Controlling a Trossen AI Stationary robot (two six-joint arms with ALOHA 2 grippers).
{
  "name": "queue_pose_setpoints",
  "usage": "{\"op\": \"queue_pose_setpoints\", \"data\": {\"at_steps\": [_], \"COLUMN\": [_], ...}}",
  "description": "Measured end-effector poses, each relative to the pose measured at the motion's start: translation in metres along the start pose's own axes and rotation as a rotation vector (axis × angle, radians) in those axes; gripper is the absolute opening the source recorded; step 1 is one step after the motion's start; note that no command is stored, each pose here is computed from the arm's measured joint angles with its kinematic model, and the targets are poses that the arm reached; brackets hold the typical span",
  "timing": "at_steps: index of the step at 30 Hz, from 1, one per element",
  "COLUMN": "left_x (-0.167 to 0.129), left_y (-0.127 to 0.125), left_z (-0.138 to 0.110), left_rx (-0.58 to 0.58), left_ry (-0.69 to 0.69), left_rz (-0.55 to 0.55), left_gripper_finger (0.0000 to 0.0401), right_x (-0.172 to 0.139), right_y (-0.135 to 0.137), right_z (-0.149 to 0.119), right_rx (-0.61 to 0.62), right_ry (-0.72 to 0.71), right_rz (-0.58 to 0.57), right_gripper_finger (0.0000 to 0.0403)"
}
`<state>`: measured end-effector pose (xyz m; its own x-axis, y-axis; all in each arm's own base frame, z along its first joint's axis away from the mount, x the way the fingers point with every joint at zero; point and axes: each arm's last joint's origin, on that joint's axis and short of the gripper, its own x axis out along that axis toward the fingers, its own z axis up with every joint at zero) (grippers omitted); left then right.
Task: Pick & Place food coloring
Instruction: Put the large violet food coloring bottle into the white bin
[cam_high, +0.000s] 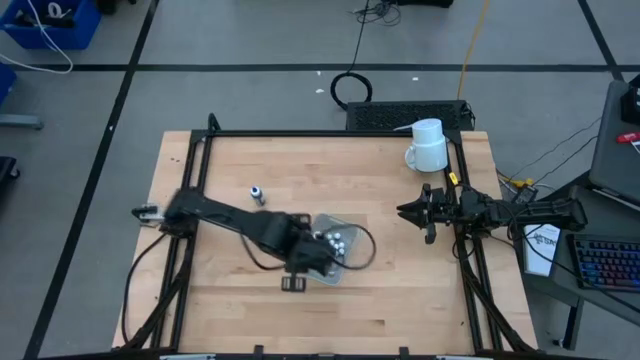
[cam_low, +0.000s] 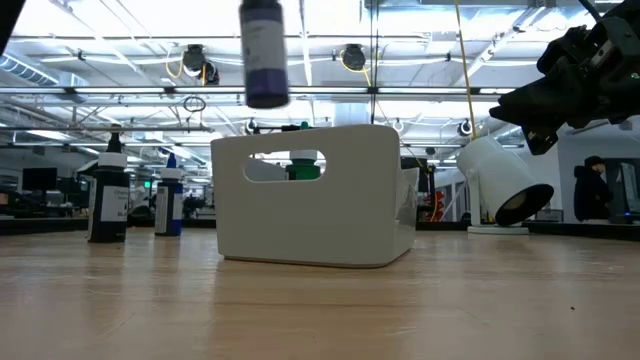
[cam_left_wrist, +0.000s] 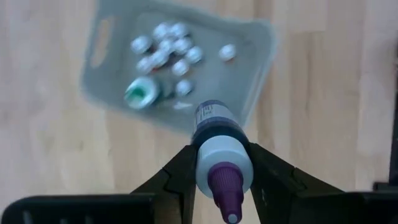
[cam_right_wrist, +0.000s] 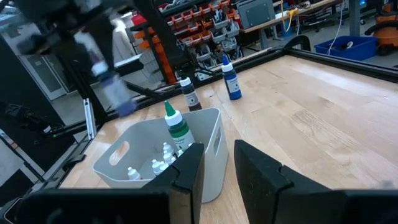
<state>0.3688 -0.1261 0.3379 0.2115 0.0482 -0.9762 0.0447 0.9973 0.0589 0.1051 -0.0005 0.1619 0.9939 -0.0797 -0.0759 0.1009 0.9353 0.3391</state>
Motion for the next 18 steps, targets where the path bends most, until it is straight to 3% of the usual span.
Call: {"op": "queue_pose_setpoints", "data": {"at_steps": [5, 18], "left_x": [0.024, 0.054], "left_y": [-0.007, -0.005], "left_z": [0.017, 0.023], "left_rx": [0.083, 0.058], "left_ry": [0.052, 0.073], "left_rz": [-0.032, -0.044], "left_gripper_finger": [0.0120, 0.0120], "right_x": [0.000, 0.000], "right_y": [0.000, 0.000], "right_z": [0.000, 0.000], "right_rx": [0.000, 0.000], "right_ry": [0.000, 0.000], "right_rz": [0.000, 0.000], "right_gripper_finger": [0.0077, 0.0077]}}
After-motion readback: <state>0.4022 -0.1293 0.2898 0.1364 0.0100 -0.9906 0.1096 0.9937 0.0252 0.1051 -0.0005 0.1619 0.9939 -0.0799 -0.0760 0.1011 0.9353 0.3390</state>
